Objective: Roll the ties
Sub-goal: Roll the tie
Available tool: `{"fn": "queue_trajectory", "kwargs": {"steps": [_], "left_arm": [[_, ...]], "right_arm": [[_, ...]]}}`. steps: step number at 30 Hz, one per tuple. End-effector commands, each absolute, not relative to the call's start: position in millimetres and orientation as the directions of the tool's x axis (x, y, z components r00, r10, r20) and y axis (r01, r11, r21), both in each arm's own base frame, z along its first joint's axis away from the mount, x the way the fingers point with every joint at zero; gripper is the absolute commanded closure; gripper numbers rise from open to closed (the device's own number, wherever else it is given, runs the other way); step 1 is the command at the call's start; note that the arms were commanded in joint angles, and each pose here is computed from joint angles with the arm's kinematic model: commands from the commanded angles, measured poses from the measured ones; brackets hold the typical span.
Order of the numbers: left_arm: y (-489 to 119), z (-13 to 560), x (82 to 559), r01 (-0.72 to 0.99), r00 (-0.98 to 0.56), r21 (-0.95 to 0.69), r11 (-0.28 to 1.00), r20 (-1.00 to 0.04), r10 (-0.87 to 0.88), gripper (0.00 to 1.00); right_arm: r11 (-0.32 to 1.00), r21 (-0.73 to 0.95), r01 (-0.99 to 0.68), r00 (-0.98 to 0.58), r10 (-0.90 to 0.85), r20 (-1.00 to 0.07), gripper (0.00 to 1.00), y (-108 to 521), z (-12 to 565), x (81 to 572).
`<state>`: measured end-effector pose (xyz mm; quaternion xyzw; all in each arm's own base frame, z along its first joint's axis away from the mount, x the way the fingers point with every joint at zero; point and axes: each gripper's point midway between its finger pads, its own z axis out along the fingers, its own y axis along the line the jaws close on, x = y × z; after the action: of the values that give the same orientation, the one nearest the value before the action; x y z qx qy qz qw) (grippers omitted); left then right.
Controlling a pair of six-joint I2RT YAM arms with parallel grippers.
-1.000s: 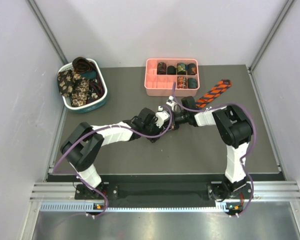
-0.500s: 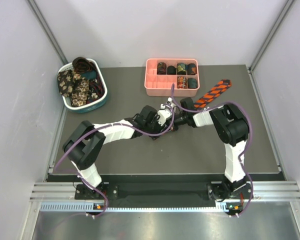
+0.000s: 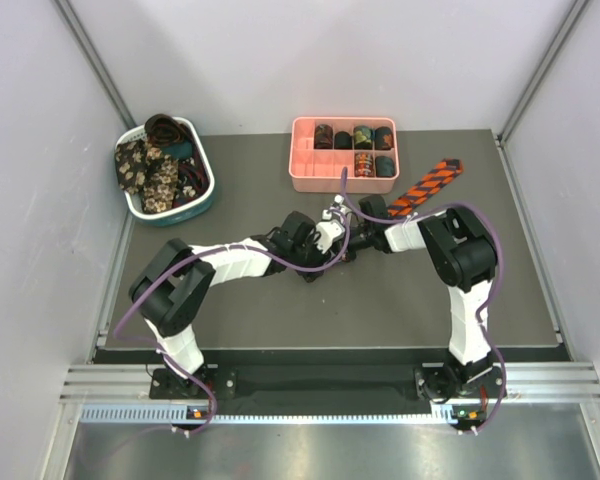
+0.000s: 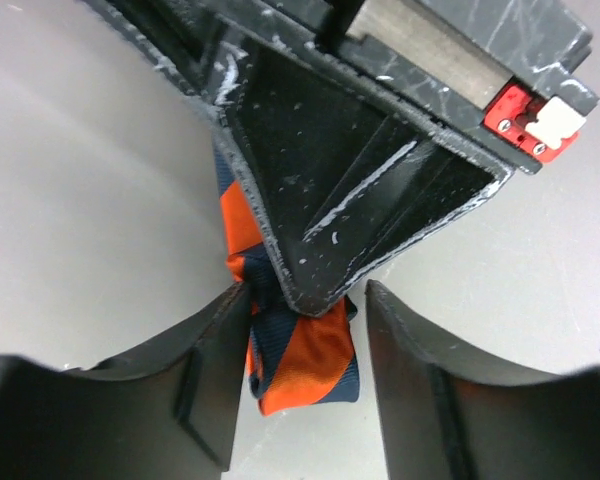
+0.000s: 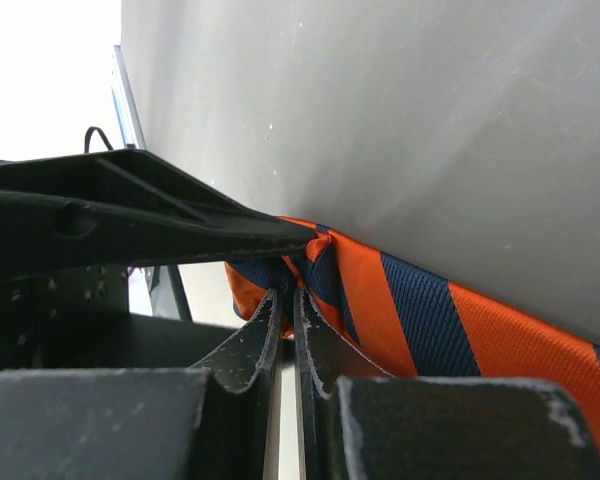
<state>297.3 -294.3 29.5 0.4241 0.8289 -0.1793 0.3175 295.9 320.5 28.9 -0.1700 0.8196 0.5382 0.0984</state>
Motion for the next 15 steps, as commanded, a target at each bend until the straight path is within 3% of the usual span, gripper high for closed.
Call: {"fn": "queue_trajectory", "kwargs": {"steps": [1, 13, 15], "left_arm": [[-296.7, 25.8, 292.5, 0.827, -0.445, -0.057, 0.559, -0.673, 0.591, 0.42], [-295.0, 29.9, 296.4, 0.826, -0.419, -0.024, 0.563, -0.693, 0.586, 0.42], [-293.7, 30.2, 295.1, 0.825, -0.419, -0.024, 0.565, -0.696, 0.583, 0.37]], "right_arm": [[0.388, 0.806, -0.448, -0.894, -0.178, -0.411, 0.97, 326.8, 27.6, 306.3], [0.404, 0.798, -0.447, -0.894, -0.180, -0.410, 0.98, 325.6, 24.4, 307.7], [0.405, 0.797, -0.448, -0.894, -0.181, -0.410, 0.98, 325.7, 23.6, 308.4]]}}
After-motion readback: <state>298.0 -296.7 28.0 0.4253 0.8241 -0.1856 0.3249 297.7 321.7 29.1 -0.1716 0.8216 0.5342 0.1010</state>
